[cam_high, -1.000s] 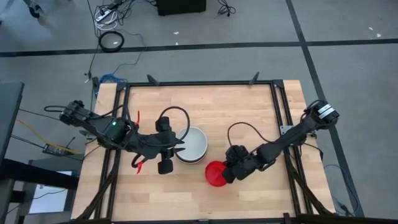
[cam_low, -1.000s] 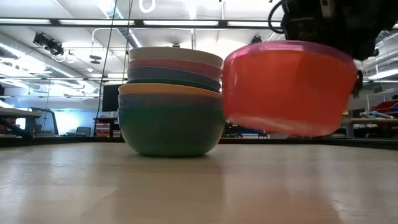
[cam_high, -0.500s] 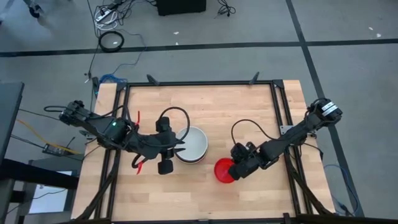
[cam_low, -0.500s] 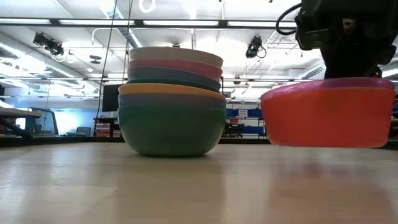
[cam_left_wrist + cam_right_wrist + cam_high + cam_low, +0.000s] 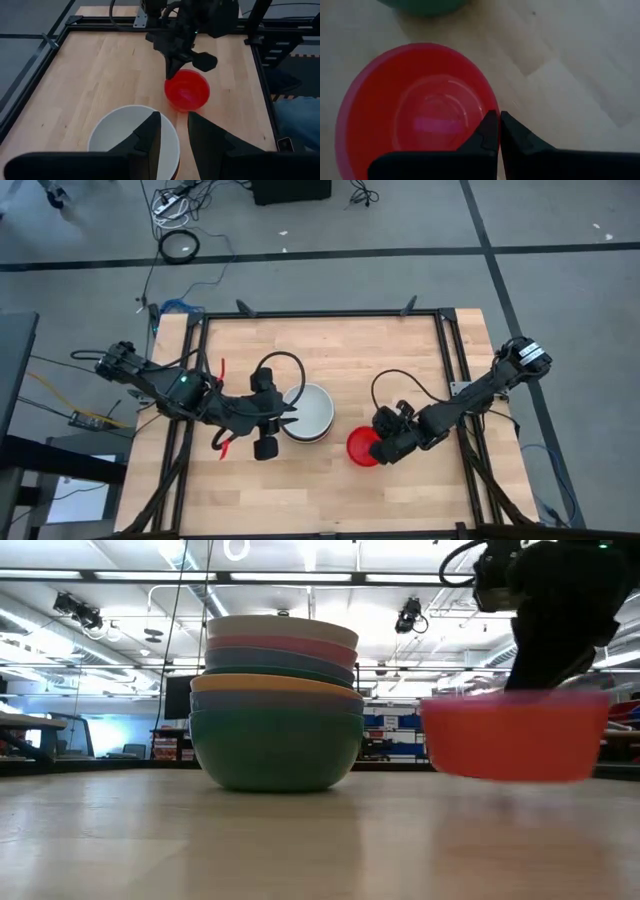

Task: Nest bowls inside each other
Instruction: Stack the red bowl on top of the white bowl

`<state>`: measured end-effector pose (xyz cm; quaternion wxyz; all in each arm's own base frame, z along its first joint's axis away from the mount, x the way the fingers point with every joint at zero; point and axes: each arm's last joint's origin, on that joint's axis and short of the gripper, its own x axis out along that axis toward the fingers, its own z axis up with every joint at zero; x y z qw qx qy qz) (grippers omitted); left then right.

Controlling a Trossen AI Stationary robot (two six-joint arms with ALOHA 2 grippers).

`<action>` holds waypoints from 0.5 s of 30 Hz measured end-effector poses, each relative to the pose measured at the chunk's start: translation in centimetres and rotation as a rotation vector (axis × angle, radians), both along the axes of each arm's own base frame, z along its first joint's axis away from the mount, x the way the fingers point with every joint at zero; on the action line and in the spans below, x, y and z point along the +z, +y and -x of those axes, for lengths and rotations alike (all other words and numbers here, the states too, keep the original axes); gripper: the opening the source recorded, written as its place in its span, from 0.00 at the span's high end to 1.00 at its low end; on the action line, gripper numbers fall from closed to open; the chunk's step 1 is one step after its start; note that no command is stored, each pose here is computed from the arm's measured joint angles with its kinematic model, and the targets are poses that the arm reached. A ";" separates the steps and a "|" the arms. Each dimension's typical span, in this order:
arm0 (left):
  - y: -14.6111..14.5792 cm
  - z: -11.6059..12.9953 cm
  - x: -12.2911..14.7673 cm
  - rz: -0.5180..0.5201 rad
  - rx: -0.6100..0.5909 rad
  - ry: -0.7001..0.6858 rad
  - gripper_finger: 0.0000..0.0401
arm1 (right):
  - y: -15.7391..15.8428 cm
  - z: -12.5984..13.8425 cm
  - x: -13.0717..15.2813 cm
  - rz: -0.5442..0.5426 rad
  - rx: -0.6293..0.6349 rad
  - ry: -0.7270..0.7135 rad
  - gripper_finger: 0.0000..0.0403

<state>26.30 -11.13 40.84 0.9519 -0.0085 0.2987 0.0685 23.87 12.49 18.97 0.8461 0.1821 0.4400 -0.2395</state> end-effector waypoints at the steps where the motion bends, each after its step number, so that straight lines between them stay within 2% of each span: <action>1: 0.0 0.0 0.0 -0.001 -0.001 0.000 0.74 | 0.0 -0.1 0.0 -0.003 -0.001 -0.006 1.00; 15: 0.0 0.0 0.0 -0.016 -0.011 0.003 0.74 | -0.4 -0.2 0.0 0.006 -0.004 0.005 1.00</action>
